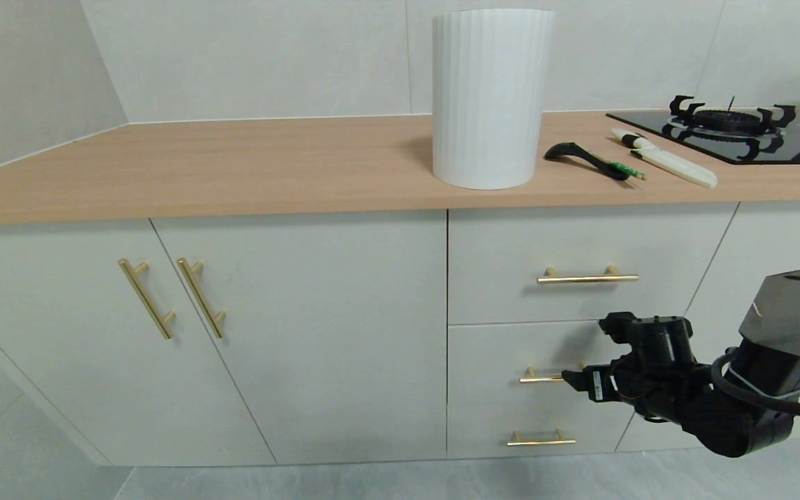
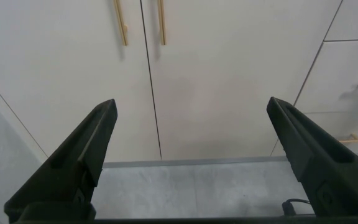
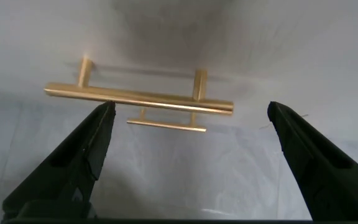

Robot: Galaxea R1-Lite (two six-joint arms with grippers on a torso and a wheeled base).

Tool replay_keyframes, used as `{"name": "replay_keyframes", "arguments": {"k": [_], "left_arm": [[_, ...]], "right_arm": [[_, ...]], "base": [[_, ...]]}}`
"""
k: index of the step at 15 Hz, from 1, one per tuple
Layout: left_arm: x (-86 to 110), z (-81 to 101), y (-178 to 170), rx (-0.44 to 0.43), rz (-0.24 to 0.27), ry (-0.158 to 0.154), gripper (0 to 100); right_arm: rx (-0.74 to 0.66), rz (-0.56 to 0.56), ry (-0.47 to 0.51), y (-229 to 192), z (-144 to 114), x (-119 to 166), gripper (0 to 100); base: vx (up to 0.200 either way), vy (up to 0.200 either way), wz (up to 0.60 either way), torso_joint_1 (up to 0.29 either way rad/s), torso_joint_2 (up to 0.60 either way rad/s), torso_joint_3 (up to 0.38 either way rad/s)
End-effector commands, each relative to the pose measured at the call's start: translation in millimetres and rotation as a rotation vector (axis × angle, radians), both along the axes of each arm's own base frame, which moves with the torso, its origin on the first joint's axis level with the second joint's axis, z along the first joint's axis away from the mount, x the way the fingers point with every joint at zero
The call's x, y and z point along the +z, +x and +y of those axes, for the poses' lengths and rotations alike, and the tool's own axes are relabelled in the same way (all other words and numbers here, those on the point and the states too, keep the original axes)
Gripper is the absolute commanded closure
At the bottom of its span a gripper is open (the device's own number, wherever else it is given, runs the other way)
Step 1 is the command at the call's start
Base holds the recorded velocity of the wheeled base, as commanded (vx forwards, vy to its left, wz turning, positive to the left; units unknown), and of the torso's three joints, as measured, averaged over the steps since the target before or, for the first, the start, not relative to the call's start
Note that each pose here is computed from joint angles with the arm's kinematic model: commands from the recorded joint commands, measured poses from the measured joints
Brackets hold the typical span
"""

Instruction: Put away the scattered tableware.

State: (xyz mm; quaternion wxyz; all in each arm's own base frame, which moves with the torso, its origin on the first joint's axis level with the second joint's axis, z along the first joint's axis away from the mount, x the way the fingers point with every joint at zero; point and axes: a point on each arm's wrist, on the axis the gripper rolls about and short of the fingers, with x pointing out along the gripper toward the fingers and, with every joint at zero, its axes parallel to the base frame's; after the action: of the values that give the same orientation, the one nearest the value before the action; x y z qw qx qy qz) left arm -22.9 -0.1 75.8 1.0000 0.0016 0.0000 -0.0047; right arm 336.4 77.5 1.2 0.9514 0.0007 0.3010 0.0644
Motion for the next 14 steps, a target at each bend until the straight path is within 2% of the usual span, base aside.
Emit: {"name": "replay_keyframes", "arguments": {"k": [1,5,14], "left_arm": [[-0.5,0.0,0.1,0.000,0.002,0.000,0],[0.0,0.0,0.1,0.000,0.002,0.000,0],[-0.4,0.0,0.2,0.000,0.003,0.000,0]], "right_arm": [[-0.011,0.008,0.009,5.2,4.6,-7.4,0],[-0.107,-0.020,0.024,20.2,14.8,-15.9,0],[-0.123,-0.026,0.005,22.7,15.0,-32.6,0]], "base": [[0.000,0.000,0.00,0.000,0.00,0.000],[0.000,0.000,0.00,0.000,0.00,0.000],[0.000,0.000,0.00,0.000,0.00,0.000]]}}
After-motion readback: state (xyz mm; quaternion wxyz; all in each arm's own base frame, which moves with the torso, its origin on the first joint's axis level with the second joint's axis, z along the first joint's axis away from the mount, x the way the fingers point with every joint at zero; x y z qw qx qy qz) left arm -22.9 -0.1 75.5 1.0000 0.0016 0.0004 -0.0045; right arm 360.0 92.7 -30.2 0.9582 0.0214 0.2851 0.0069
